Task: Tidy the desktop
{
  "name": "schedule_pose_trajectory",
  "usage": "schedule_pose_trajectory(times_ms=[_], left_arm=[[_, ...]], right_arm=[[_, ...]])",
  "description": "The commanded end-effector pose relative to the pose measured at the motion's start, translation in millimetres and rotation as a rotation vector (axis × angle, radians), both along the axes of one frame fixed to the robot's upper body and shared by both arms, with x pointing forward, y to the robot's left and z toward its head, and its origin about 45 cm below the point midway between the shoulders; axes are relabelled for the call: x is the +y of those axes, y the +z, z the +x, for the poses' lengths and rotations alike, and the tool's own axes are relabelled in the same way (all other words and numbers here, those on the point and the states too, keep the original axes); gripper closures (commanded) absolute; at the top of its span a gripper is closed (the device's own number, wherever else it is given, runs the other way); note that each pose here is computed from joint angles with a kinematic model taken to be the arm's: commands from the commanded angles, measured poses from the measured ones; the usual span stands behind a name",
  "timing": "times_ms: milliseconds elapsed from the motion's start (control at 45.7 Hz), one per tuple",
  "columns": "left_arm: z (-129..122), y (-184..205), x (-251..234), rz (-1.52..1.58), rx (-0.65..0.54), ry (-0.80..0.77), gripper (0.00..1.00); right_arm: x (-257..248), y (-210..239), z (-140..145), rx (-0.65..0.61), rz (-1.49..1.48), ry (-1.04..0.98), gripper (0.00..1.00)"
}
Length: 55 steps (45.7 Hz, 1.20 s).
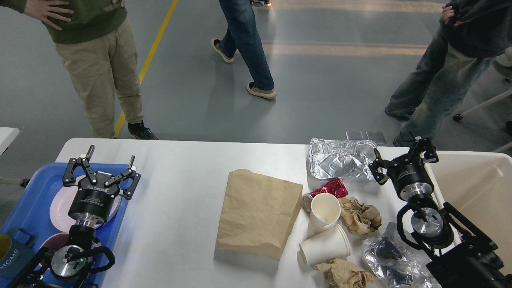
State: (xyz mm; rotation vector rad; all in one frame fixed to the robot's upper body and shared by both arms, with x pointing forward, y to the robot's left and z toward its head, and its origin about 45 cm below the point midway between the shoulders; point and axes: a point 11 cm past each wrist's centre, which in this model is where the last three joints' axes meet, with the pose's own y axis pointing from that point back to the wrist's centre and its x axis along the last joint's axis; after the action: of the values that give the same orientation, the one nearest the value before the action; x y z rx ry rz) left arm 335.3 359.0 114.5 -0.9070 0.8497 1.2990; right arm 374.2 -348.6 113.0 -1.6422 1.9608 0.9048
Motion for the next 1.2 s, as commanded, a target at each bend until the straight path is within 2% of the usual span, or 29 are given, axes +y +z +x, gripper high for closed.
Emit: schedule_pose_trajectory(times_ms=[0,88,613,831,1182], left_arm=[[0.2,0.6,-0.2,0.000,-0.003,-0.001,0.03],[0.1,0.9,-0.4,-0.001,-0.006,-0.002,0.03],[-0.1,0.3,-0.5,0.000,-0.004,-0.003,0.03],[-0.1,0.3,-0.5,0.000,-0.004,-0.003,0.03],[-0.1,0.5,0.1,0.001,-0.004,-0.003,0.03]], right_arm=[[-8.2,-10.3,-9.2,0.027,-0.001,-0.023,0.00],[-10.1,-23.2,-21.3,0.059,0.000,-0.031,0.00],[17.4,-26.7,-22.4,0.048,0.057,0.012,0.00],[35.1,-20.0,-14.6,0.022,0.085,0.036,0.00],[31.7,10.4,8.4,-0.050,0.060,0.057,0.00]])
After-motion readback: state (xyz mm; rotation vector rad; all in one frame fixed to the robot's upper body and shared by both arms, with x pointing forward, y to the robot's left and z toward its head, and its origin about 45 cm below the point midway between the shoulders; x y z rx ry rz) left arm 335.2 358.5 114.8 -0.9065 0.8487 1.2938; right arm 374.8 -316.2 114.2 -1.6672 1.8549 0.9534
